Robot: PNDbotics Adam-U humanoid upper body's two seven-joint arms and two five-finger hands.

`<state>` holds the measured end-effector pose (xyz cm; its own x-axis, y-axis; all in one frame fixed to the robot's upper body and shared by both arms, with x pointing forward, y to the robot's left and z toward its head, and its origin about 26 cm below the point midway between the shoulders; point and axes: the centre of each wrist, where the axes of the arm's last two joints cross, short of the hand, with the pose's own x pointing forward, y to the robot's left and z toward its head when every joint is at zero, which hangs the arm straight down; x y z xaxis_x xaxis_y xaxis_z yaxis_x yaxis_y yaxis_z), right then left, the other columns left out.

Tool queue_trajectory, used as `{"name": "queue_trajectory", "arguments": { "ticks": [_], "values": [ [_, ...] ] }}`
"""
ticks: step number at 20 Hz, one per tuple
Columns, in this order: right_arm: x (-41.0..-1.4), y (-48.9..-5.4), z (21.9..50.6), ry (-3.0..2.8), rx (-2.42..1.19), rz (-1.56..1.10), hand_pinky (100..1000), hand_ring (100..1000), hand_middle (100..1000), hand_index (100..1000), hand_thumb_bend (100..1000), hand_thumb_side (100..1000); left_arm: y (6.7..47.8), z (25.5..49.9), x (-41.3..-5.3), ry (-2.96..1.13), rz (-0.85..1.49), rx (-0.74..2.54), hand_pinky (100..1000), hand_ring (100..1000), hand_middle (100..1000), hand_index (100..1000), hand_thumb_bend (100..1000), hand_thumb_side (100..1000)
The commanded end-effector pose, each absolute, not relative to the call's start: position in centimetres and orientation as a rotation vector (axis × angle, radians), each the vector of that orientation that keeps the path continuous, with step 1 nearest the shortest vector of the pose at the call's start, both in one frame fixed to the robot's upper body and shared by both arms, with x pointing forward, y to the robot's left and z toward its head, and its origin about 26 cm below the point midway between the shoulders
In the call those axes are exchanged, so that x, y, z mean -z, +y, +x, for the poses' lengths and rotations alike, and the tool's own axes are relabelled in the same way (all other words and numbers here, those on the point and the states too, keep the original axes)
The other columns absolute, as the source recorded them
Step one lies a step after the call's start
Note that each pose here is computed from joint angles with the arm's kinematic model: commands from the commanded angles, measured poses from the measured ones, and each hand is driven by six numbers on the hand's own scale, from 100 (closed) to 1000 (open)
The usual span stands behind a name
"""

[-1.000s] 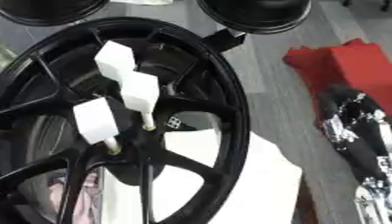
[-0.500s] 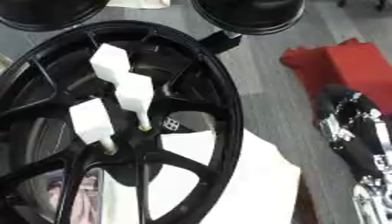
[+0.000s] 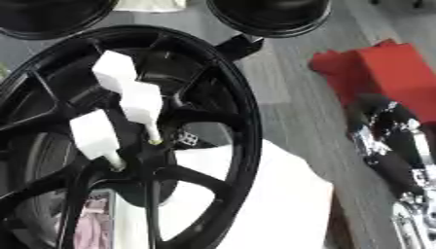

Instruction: Pull the pin out of the wheel hub.

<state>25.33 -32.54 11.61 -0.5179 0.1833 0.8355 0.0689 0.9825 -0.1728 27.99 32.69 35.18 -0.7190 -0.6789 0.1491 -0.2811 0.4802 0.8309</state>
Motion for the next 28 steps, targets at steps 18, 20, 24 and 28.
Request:
{"name": "queue_trajectory", "arguments": {
  "ticks": [18,20,24,28],
  "values": [
    [-12.5,-32.9,25.0,-2.124,-0.241,-0.202,978,764,576,735,273,357,29.3,27.8,-39.0,-1.547,0.688,2.170,826,818,789,884,100,675],
    [-12.5,-32.9,25.0,-2.123,-0.244,-0.201,978,764,576,735,272,358,28.9,27.9,-38.8,-1.502,0.685,2.208,830,827,803,894,100,679],
    [-12.6,-32.8,25.1,-2.120,-0.250,-0.198,979,764,576,735,272,359,28.2,28.4,-38.7,-1.439,0.685,2.263,859,874,858,928,126,630],
    [-12.6,-32.8,25.1,-2.118,-0.251,-0.195,979,764,576,735,272,359,27.6,29.2,-38.7,-1.431,0.697,2.298,878,893,878,952,248,536]
  ]
}}
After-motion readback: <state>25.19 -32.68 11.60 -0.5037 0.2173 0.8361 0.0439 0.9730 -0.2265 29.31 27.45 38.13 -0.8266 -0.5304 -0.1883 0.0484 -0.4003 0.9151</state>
